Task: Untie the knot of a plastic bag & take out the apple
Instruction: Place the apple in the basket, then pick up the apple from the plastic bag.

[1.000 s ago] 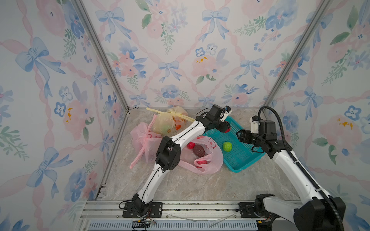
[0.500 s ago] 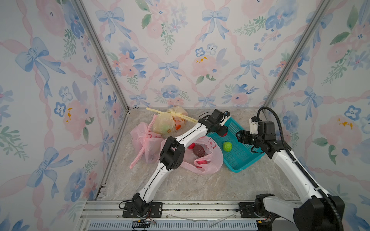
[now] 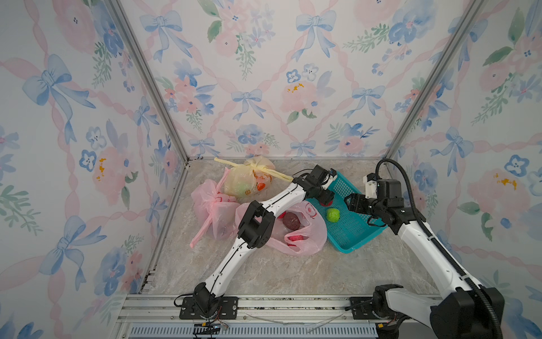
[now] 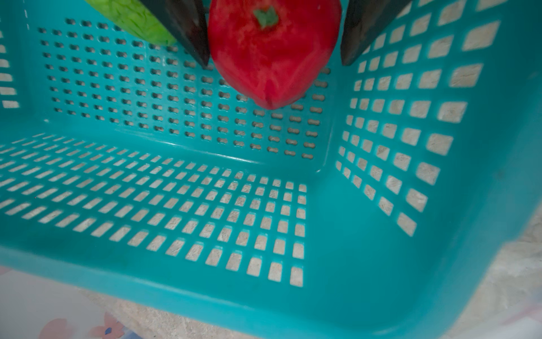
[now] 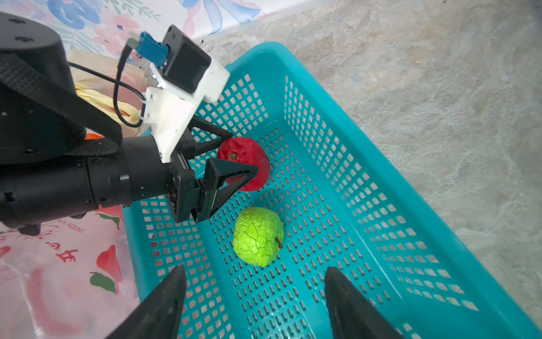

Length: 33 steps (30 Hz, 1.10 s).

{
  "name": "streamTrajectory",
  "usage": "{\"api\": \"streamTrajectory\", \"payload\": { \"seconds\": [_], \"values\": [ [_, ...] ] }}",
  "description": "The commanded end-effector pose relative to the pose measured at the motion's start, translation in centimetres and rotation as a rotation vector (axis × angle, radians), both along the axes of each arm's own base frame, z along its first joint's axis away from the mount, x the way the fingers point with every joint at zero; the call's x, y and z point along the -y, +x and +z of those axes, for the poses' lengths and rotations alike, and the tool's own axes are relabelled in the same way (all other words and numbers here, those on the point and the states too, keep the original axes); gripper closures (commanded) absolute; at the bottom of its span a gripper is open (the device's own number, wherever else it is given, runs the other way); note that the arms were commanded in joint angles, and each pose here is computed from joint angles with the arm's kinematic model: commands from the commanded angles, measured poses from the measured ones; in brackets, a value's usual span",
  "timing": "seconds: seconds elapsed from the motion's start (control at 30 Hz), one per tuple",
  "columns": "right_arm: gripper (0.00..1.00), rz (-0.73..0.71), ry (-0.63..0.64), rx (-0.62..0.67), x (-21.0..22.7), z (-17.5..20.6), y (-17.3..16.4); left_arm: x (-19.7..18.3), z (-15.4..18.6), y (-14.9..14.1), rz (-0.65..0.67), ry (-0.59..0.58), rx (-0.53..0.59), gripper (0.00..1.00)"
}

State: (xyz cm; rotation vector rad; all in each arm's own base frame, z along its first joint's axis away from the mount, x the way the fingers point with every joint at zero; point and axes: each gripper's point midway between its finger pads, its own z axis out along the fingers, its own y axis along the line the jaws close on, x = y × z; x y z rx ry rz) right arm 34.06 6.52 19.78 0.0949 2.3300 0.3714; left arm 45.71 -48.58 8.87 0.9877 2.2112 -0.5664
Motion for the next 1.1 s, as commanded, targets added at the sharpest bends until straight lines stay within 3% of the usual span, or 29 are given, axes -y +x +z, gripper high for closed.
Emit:
{"api": "streamTrajectory", "payload": {
  "seconds": [0.0,0.27,0.33,0.4,0.53,0.57,0.8,1.07],
  "values": [
    [0.24,0.023,0.009,0.040,-0.2,1.2,-0.3,1.1,6.7,0.3,-0.029,-0.093,0.096,0.26],
    [0.22,0.170,0.013,0.160,-3.6,4.5,-1.5,-0.3,21.6,-0.1,-0.035,-0.285,0.289,0.21],
    [0.25,0.248,0.006,0.204,-5.4,5.8,-2.3,-2.6,23.6,-0.2,0.043,-0.277,0.304,0.28],
    [0.36,0.340,-0.006,0.239,-7.7,7.0,-3.4,-5.5,24.4,-0.7,0.124,-0.249,0.298,0.41],
    [0.55,0.565,0.014,0.244,-14.0,7.8,-6.0,-11.9,22.8,-4.3,0.204,-0.187,0.247,0.72],
    [0.56,0.620,0.020,0.238,-15.5,7.7,-6.7,-13.3,22.2,-5.4,0.219,-0.177,0.239,0.76],
    [0.57,0.880,0.026,0.165,-24.7,5.8,-9.8,-22.0,18.3,-12.5,0.349,-0.172,0.148,0.81],
    [0.62,0.846,-0.038,0.012,-28.4,-0.3,-7.3,-26.9,10.2,-13.6,0.520,-0.165,0.001,0.85]
  ]
}}
